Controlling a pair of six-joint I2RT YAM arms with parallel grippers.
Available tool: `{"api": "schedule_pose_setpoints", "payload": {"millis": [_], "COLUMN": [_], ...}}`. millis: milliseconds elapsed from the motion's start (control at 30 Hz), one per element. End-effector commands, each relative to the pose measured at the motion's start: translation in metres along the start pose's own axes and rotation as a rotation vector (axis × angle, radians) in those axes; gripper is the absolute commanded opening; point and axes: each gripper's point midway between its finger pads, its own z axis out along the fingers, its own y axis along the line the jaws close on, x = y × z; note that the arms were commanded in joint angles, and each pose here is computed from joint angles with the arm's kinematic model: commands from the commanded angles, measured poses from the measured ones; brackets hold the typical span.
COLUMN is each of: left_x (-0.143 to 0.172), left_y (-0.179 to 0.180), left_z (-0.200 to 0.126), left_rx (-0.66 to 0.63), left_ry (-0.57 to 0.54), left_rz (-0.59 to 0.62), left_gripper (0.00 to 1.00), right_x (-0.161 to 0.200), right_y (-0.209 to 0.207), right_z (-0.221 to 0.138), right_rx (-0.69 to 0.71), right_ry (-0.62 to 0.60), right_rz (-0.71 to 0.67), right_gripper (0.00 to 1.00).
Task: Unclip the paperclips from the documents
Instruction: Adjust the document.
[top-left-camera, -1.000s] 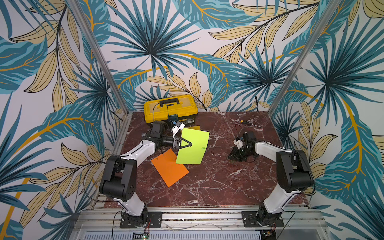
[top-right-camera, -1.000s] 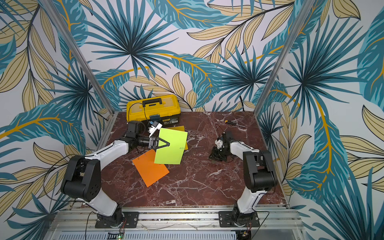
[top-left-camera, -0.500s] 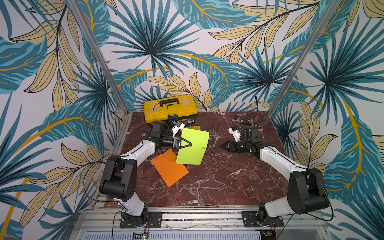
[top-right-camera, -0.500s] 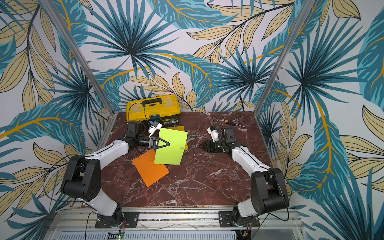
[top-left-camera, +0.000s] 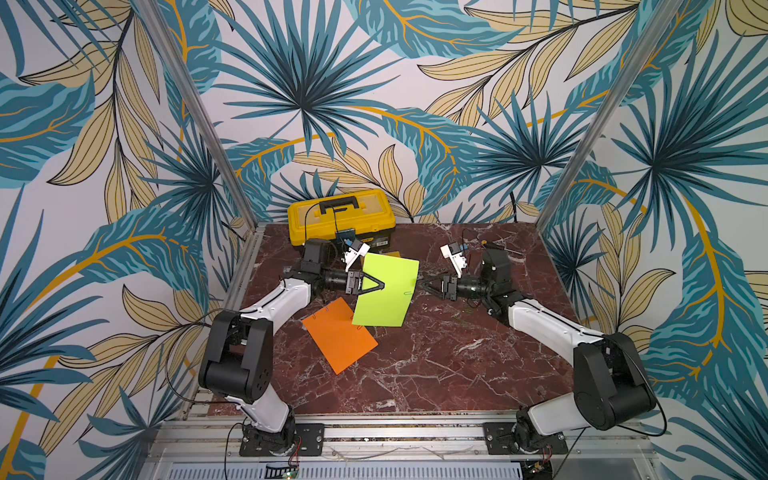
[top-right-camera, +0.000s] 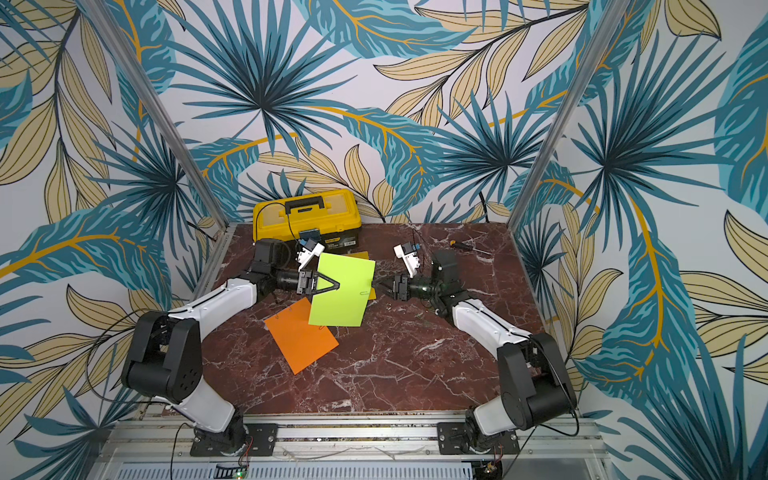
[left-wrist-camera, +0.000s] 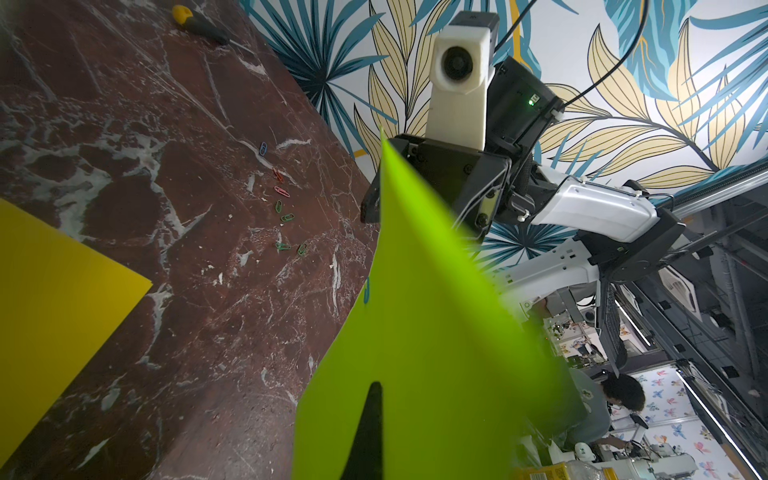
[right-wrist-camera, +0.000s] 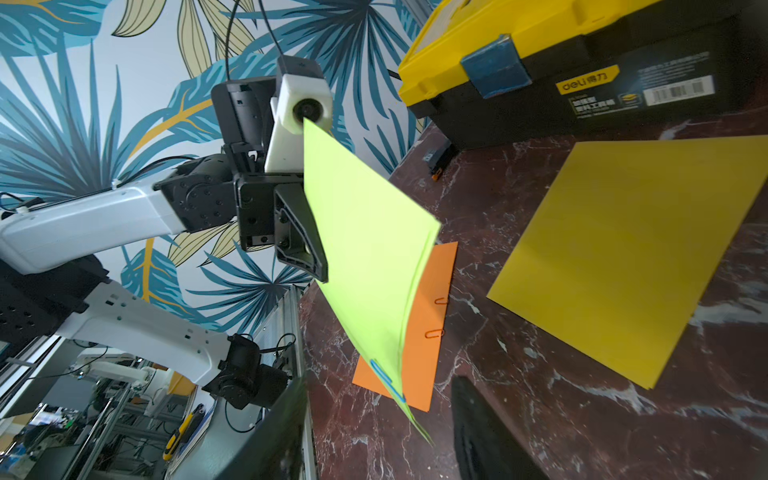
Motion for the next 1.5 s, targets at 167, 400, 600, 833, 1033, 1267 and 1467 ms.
{"api": "schedule_pose_setpoints", "payload": {"millis": [167, 400, 600, 833, 1033, 1267, 1467], "left_x": [-0.013, -0.009, -0.004, -0.006, -0.005, -0.005, -0.008], "left_y": [-0.012, -0.011, -0.006, -0.004, -0.004, -0.004, -0.006], "left_z": [0.003, 0.005, 0.006, 0.006, 0.006, 0.005, 0.005], "left_rx": [0.025, 0.030, 0.030, 0.018, 0.017, 0.007, 0.003], "left_ry": [-0.001, 0.005, 0.011, 0.007, 0.008, 0.004, 0.000], "left_rz": [0.048, 0.034, 0.016, 0.014, -0.001, 0.003, 0.015], "left_gripper": [0.00, 0.00, 0.00, 0.00, 0.19, 0.02, 0.00], "right_x": [0.004, -0.010, -0.016, -0.011, -0.017, -0.015, -0.005], "right_y": [0.006, 0.018, 0.024, 0.018, 0.016, 0.013, 0.012], "right_z": [0.023, 0.032, 0.034, 0.037, 0.036, 0.039, 0.038], "right_rx": [-0.066, -0.136, -0.188, -0.176, -0.156, -0.140, -0.128], "right_ry": [0.022, -0.023, -0.038, -0.028, -0.048, 0.002, 0.054], "right_rz": [-0.004, -0.003, 0.014, 0.040, 0.047, 0.053, 0.059], "right_gripper": [0.57, 0.52, 0.32, 0.03, 0.00, 0.03, 0.23]}}
